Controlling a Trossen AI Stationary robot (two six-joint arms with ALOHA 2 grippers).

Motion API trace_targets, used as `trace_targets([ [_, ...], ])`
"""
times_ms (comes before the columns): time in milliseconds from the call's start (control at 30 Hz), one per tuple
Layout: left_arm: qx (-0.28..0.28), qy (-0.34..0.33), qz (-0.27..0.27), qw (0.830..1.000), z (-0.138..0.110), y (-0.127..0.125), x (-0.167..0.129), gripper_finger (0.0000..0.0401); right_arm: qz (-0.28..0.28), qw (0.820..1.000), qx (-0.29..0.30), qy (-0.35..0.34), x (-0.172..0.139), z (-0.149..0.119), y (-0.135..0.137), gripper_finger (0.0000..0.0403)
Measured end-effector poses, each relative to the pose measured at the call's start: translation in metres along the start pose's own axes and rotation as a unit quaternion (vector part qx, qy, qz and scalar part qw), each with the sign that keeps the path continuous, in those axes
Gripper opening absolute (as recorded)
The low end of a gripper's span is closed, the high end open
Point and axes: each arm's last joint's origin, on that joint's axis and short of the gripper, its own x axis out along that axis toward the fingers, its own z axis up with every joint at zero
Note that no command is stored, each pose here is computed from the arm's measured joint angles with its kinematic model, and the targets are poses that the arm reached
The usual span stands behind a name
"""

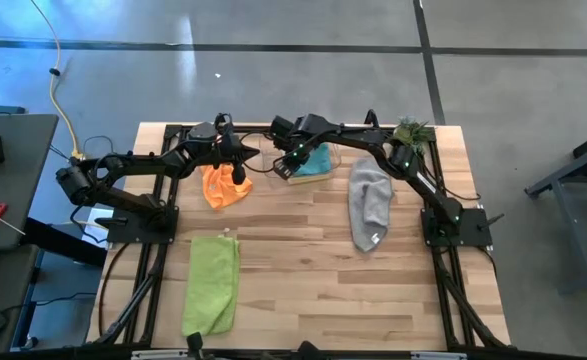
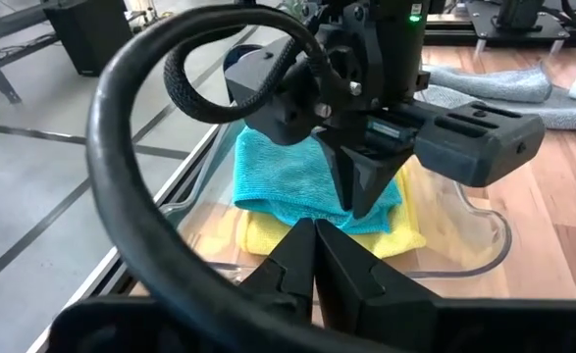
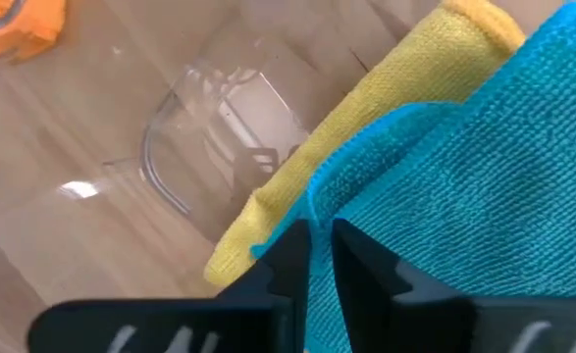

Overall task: Fold microfiber towels
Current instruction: Stack the blue towel on top of the yellow towel in the transparent bin

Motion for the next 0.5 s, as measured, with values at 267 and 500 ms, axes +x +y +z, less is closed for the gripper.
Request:
trace_targets([
  [267, -0.002, 0.004, -0.001, 1.000, -0.001, 0.000, 0.000, 0.0003, -0.003, 1.000, -0.022, 0.005, -0.004, -0.006, 0.018, 0.0134],
  [500, -0.004, 0.011, -0.003, 1.000, -0.002, -0.001, 0.000, 0.0003, -0.022, 1.000, 0.014, 0.006, 0.001, -0.005, 0.010, 0.0209],
])
